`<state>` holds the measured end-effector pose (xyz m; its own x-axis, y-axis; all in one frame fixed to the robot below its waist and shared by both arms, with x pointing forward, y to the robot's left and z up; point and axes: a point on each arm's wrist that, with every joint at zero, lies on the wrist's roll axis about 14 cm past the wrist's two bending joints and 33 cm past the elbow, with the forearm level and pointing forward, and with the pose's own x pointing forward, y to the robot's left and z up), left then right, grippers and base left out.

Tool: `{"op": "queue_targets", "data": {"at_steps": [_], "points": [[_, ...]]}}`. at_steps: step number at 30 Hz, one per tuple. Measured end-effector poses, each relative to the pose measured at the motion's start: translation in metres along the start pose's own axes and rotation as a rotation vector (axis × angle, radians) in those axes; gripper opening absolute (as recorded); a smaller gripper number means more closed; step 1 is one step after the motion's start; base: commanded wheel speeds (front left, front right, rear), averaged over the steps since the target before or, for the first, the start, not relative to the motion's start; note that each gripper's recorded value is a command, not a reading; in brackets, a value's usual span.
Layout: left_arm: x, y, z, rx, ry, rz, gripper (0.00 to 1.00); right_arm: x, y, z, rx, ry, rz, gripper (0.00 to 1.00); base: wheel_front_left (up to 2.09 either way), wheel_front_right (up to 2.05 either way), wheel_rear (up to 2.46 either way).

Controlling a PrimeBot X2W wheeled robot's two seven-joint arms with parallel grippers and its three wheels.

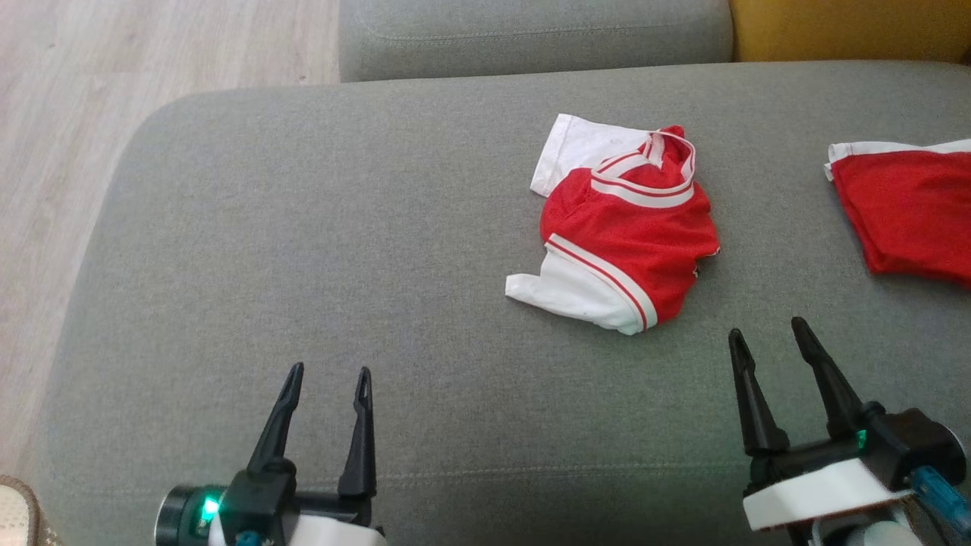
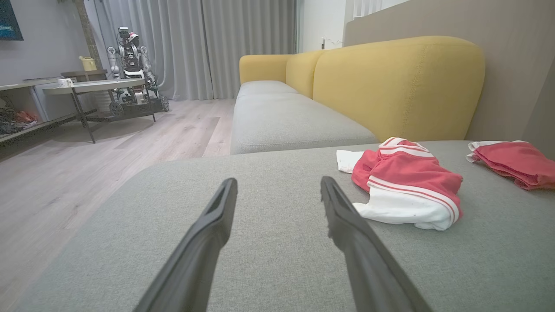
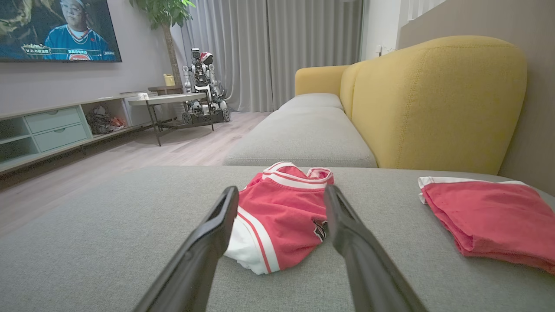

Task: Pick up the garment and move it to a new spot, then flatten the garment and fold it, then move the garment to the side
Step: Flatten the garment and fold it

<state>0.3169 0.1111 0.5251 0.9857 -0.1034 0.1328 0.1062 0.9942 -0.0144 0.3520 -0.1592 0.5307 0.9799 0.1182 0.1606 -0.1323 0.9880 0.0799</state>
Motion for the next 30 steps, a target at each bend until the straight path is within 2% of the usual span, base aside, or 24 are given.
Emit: {"op": "queue_targets", "data": {"at_steps": [8, 13, 23, 30], "points": [[0.006, -0.008, -0.007, -0.004, 0.019, -0.041, 1.0, -0.002, -0.004, -0.003, -0.001, 0.011, -0.013, 1.0, 0.0, 0.0, 0.0], [0.019, -0.032, -0.028, -0.016, 0.075, -0.163, 1.0, 0.003, -0.005, -0.011, 0.002, 0.031, -0.016, 1.0, 0.0, 0.0, 0.0], [0.105, -0.074, -0.076, -0.08, 0.196, -0.386, 1.0, 0.052, -0.005, -0.027, -0.008, 0.04, 0.006, 1.0, 0.0, 0.0, 0.0], [0.137, -0.104, -0.105, -0.104, 0.27, -0.502, 1.0, 0.068, -0.014, -0.045, -0.012, 0.071, -0.009, 1.0, 0.0, 0.0, 0.0]]}}
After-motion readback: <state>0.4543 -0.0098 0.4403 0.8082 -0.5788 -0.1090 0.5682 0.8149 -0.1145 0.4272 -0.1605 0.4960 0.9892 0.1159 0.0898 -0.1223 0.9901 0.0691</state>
